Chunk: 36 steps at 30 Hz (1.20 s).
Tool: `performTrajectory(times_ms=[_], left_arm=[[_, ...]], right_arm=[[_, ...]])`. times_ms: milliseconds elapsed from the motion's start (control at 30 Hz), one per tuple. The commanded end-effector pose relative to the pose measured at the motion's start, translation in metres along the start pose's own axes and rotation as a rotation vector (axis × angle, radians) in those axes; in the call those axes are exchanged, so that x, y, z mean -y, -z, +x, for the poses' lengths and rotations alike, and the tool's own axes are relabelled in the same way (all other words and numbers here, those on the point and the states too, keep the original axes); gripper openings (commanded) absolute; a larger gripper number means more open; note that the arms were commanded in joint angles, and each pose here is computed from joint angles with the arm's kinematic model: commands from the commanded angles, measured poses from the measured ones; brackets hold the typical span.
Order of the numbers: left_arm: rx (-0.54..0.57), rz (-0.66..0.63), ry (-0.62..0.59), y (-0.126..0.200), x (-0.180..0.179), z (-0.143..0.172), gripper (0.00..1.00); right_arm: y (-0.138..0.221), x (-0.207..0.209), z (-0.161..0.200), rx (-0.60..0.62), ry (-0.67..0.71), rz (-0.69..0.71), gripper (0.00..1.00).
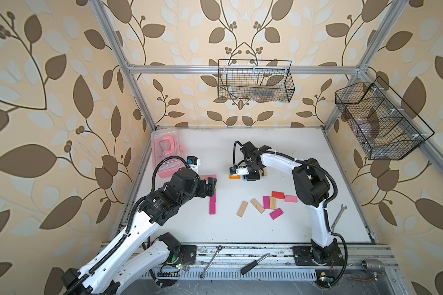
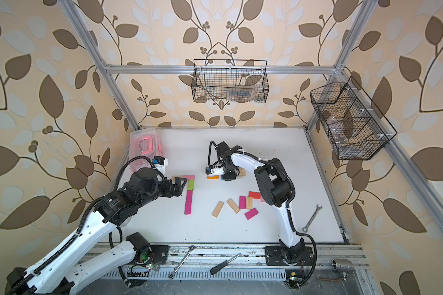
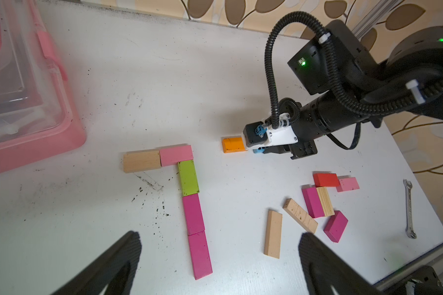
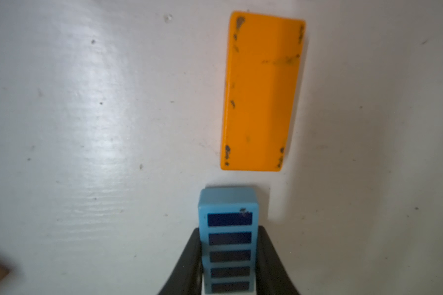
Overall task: Assemble the number 7 with building blocks
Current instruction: Place the building block at the center of the board.
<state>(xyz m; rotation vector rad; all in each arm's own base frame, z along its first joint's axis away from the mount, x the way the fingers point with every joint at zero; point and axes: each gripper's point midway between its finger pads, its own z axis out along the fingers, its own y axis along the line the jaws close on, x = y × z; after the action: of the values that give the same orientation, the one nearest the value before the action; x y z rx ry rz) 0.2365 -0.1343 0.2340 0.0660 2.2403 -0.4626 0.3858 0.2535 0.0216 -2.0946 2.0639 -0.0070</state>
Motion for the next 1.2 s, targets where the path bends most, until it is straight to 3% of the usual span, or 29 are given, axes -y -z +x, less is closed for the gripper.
performTrajectory(times_ms=[0,333,633,700,800,833,867,900,1167], left_arm=[[0.035,-0.013,0.005,0.002,-0.003,-0.007,0.99],[0.034,-0.018,0.002,0.001,-0.004,-0.007,0.99],[0.031,-0.011,0.001,-0.001,-0.002,-0.007,0.99],[0.024,-0.006,-0.001,-0.003,-0.001,-0.006,0.99],[0.017,0.002,0.001,-0.004,0.001,-0.005,0.99],[0.017,0.003,0.002,-0.004,0.001,-0.005,0.99],[0.019,0.005,0.002,-0.004,0.001,-0.005,0.99],[0.021,0.006,0.003,-0.003,0.001,-0.005,0.99],[0.054,0.042,0.01,0.006,0.005,-0.009,0.99]], right_arm=[[-0.002,0.002,-0.004,0.001,0.021,-0.021,0.18],[-0.003,0.0,-0.004,-0.009,0.013,-0.04,0.18],[0.017,-0.025,0.036,-0.003,-0.174,0.025,0.21],[0.022,-0.032,0.04,0.006,-0.201,0.05,0.29],[0.033,-0.042,0.035,0.037,-0.209,0.102,0.53],[0.037,-0.049,0.031,0.046,-0.195,0.113,0.63],[0.041,-0.056,0.025,0.062,-0.175,0.122,0.88],[0.044,-0.062,0.019,0.079,-0.161,0.131,1.0],[0.047,-0.121,-0.008,0.112,-0.035,0.134,1.0]])
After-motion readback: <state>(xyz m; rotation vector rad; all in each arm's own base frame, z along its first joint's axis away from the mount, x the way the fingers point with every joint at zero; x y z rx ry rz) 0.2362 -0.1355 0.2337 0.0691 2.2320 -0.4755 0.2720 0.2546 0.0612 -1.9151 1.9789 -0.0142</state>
